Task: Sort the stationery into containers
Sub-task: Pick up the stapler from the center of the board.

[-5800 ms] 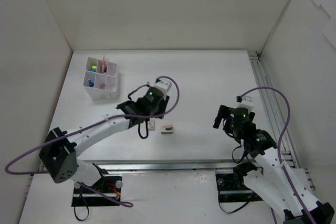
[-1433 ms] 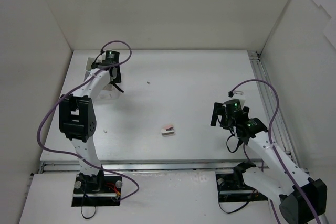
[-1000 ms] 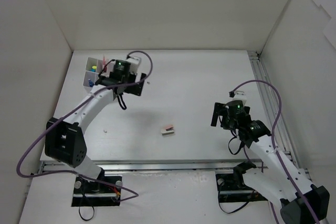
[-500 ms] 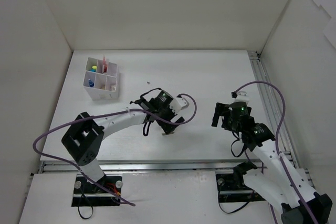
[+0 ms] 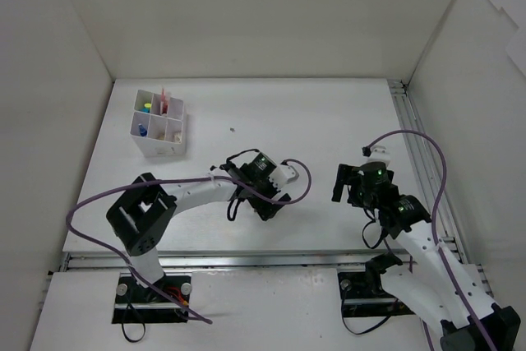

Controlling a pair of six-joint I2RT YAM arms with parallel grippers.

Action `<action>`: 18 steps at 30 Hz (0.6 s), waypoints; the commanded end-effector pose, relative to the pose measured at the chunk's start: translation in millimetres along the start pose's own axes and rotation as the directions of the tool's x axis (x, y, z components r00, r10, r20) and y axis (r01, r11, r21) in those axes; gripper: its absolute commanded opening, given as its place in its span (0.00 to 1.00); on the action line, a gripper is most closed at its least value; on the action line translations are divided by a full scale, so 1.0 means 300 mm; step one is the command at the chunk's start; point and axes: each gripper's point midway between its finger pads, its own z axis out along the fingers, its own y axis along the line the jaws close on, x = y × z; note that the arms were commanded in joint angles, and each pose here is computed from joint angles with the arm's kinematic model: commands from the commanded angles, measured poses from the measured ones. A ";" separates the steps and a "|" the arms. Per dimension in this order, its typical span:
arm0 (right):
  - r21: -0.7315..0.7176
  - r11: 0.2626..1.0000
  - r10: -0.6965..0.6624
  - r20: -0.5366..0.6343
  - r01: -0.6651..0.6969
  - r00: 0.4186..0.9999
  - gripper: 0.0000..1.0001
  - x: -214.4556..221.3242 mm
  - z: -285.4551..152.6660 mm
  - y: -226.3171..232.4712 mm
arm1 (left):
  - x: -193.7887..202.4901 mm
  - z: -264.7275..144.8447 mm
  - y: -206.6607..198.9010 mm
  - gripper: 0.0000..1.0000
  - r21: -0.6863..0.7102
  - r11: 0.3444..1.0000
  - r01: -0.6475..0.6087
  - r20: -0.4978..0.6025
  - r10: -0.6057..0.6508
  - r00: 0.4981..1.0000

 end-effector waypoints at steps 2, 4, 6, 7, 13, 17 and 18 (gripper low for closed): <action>-0.006 1.000 0.025 0.037 -0.025 0.999 0.98 -0.026 -0.007 0.002 | -0.068 0.000 0.011 0.73 -0.021 1.000 0.013 0.053 -0.011 0.999; -0.006 1.000 0.027 0.045 -0.027 0.999 0.98 -0.028 -0.012 0.000 | -0.070 -0.002 0.015 0.62 -0.027 1.000 0.013 0.054 -0.011 0.998; -0.004 1.000 0.029 0.049 -0.029 0.998 0.98 -0.030 -0.013 -0.003 | -0.067 -0.006 0.028 0.57 -0.051 0.999 0.016 0.050 -0.013 0.999; -0.004 1.000 0.030 0.049 -0.030 0.998 0.98 -0.028 -0.013 -0.003 | -0.069 -0.007 0.032 0.50 -0.057 0.998 0.016 0.051 -0.013 0.999; -0.003 1.000 0.029 0.055 -0.029 0.998 0.98 -0.035 -0.015 -0.003 | -0.104 -0.031 0.064 0.27 -0.114 0.993 0.016 0.087 -0.006 0.996; 0.000 1.000 0.030 0.056 -0.030 0.998 0.98 -0.036 -0.015 -0.004 | -0.149 -0.071 0.144 0.17 -0.150 0.983 0.109 0.161 -0.084 0.983; -0.002 1.000 0.029 0.055 -0.029 0.998 0.98 -0.037 -0.016 -0.001 | -0.158 -0.081 0.163 0.17 -0.162 0.979 0.124 0.172 -0.096 0.980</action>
